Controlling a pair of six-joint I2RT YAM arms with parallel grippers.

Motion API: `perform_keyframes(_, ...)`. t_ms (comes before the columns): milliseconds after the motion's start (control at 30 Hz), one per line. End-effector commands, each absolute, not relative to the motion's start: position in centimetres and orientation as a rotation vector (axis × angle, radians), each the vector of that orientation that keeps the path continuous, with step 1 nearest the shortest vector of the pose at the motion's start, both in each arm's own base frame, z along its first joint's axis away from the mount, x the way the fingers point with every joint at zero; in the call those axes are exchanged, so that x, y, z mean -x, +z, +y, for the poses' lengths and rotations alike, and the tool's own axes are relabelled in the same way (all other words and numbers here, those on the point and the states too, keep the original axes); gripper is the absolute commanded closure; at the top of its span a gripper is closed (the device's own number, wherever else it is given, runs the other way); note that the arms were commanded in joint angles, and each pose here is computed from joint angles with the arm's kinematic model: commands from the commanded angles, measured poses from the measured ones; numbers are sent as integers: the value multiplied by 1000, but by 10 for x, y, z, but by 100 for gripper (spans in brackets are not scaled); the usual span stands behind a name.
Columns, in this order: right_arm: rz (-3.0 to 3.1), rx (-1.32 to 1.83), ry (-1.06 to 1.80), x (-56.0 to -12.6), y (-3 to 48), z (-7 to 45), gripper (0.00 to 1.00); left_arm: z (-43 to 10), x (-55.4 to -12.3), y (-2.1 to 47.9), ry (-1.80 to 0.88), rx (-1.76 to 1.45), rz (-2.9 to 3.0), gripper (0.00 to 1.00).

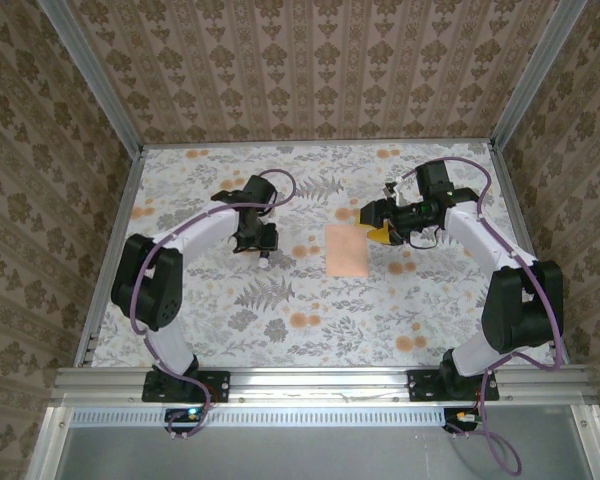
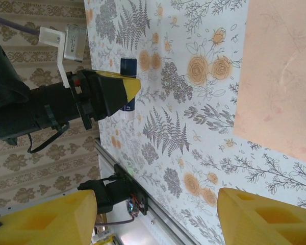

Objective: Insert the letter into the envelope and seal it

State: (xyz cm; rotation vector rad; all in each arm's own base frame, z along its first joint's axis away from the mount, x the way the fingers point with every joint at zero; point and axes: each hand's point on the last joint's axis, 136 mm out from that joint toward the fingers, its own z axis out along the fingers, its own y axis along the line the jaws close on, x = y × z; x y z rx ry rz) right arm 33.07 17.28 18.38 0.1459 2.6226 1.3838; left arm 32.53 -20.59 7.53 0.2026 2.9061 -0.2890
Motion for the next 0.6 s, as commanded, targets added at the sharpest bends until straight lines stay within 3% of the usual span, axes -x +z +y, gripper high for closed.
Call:
perform_keyframes(0,2655,-152,1377,-323,176,170,35,-202,-330,76,-261,-150,2921,100)
perform_keyframes(567,2665,-164,1367,-321,169,167,35,-204,-332,59,-257,-134,2944,98)
